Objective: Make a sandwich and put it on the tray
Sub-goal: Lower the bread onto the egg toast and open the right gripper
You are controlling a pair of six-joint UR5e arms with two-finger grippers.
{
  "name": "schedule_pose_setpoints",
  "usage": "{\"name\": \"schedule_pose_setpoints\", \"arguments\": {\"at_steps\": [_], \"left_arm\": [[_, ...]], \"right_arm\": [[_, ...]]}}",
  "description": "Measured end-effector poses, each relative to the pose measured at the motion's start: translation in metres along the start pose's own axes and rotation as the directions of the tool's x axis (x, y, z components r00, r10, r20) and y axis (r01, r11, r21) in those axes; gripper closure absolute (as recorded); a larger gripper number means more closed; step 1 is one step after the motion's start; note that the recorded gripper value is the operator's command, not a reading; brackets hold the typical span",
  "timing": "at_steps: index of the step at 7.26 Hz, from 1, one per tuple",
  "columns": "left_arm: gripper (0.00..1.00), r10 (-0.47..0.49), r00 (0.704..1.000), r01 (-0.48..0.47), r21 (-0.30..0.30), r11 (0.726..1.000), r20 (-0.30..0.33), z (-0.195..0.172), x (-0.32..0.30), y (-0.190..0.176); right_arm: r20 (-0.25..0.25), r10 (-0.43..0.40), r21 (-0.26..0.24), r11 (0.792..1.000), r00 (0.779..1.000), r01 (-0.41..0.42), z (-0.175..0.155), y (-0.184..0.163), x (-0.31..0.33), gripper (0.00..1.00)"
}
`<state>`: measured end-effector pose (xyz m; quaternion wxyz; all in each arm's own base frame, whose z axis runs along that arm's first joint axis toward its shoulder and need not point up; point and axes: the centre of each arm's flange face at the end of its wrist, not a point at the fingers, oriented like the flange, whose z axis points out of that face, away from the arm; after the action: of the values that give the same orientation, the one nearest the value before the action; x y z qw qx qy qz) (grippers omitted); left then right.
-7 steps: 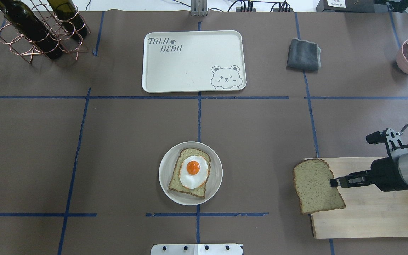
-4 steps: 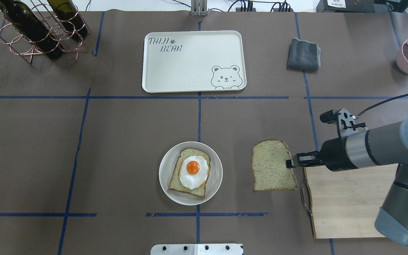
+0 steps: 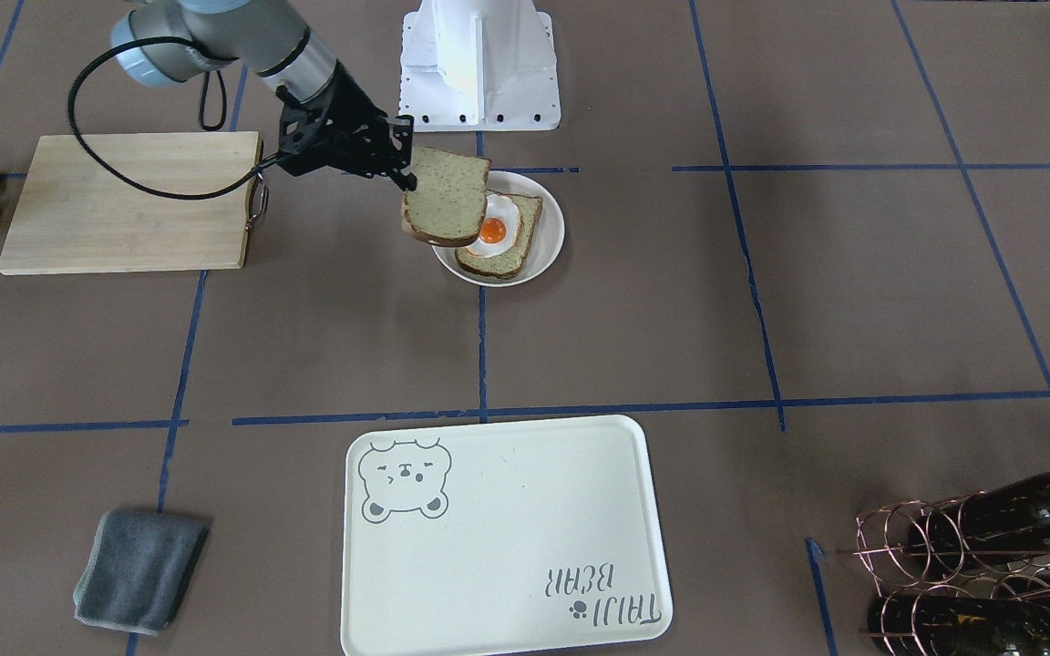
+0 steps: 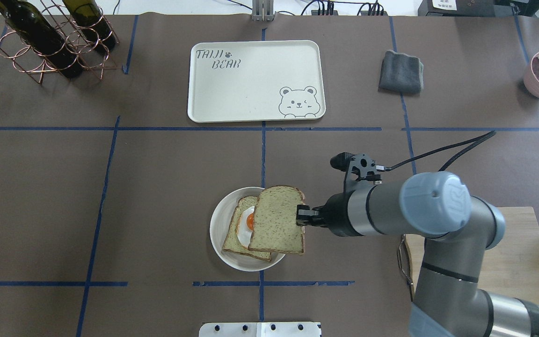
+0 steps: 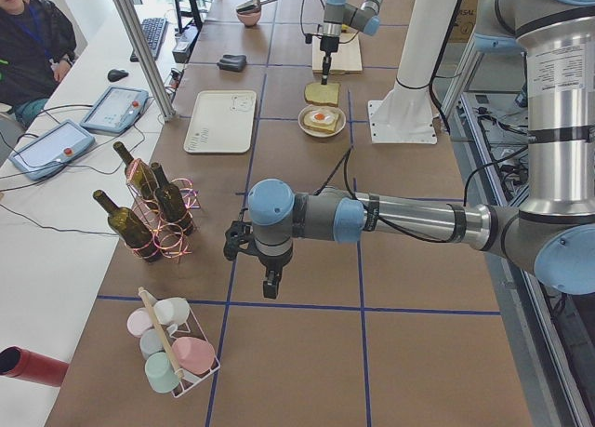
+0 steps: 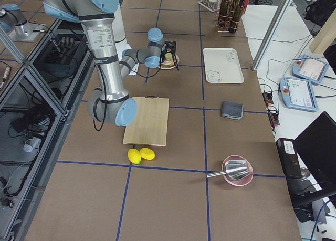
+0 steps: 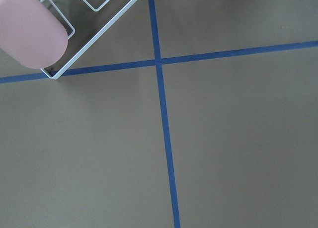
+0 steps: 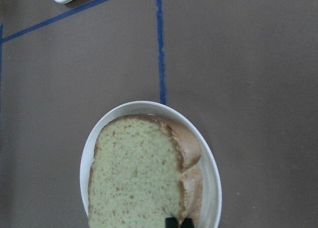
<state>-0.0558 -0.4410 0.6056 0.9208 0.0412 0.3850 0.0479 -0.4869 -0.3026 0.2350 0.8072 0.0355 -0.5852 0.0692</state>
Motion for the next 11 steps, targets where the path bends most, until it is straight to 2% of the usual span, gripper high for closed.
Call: {"name": "schedule_pose_setpoints", "arguments": {"at_steps": [3,9,10,11], "left_arm": [[0.00,0.001,1.000,-0.001,0.001,1.000,0.000,0.000,0.000,-0.001],[0.00,0.000,1.000,0.000,0.000,1.000,0.000,0.000,0.000,0.000],[0.00,-0.001,1.000,0.001,-0.001,1.000,0.000,0.000,0.000,0.000],[0.00,-0.001,1.000,0.001,-0.001,1.000,0.000,0.000,0.000,0.000]], "right_arm": [[-0.025,0.030,0.043,0.999,0.999,-0.029,0.031,0.024,-0.023,1.00],[-0.058,0.027,0.086,0.996,0.998,-0.022,0.061,0.017,-0.026,0.99],[-0.062,0.026,0.089,0.996,0.998,-0.020,0.062,0.017,-0.025,0.07],[-0.067,0.023,0.092,0.996,0.998,-0.017,0.062,0.016,-0.023,0.00]]}}
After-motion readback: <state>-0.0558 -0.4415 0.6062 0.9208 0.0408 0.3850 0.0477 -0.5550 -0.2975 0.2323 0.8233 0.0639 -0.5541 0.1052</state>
